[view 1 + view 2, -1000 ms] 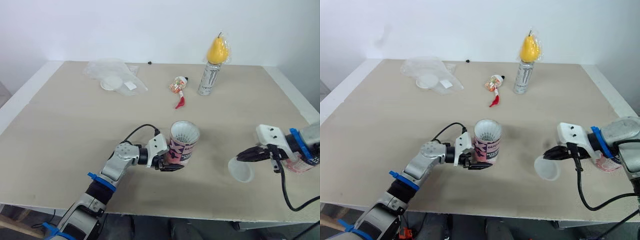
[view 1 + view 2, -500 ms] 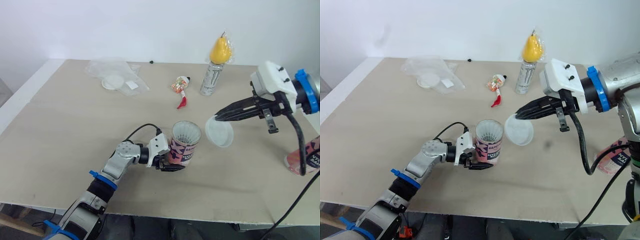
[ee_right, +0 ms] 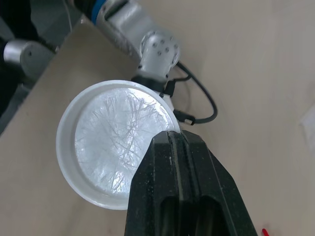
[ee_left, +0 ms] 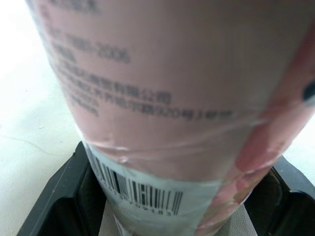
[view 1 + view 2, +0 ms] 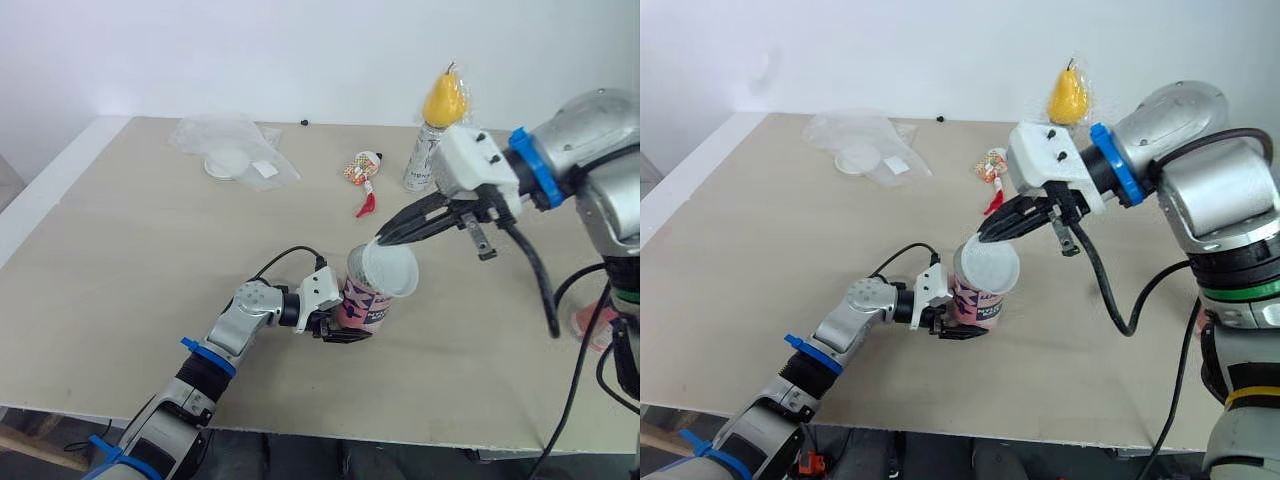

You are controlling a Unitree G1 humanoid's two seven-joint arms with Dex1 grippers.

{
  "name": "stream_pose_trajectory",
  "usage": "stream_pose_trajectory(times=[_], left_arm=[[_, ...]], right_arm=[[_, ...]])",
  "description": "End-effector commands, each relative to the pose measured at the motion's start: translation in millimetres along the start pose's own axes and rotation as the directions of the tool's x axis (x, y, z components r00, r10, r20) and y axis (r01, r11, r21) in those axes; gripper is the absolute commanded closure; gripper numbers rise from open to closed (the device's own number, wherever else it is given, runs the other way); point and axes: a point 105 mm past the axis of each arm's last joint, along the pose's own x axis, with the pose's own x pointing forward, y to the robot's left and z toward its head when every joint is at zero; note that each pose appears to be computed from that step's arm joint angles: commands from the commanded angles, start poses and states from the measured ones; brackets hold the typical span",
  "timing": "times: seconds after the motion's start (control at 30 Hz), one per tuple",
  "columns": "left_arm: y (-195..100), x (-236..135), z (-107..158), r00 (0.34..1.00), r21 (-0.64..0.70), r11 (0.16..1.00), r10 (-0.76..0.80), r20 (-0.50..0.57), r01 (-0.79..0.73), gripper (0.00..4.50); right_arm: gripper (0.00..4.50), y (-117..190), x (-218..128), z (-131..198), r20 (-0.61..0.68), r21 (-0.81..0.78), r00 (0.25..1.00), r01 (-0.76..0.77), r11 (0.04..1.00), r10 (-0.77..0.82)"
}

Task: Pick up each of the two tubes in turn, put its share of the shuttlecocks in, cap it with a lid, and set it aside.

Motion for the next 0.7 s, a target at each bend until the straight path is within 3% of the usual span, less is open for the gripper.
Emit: stream_pose_trajectory(times=[0.03,0.3,0.7], left_arm=[[-3.1,1.1,-19.8,0.997,-0.038,0.999,0.000,-0.079,-0.004,1.23],[-2.4,-1.9,-22.2,0.996,-0.049,0.999,0.012,-0.083,-0.016,1.23],[-0.9,-1.8,-22.0,0.996,-0.054,0.998,0.020,-0.082,-0.025,1.23]], right_arm=[[4.43,-5.3,-3.7,1.5,-0.045,-0.079,0.999,-0.011,0.997,0.007],[4.43,-14.5,3.3,-9.1,-0.100,-0.129,0.995,-0.028,0.991,0.015],[4.43,-11.7,14.9,-1.3,-0.086,-0.173,0.995,-0.064,0.983,0.049]])
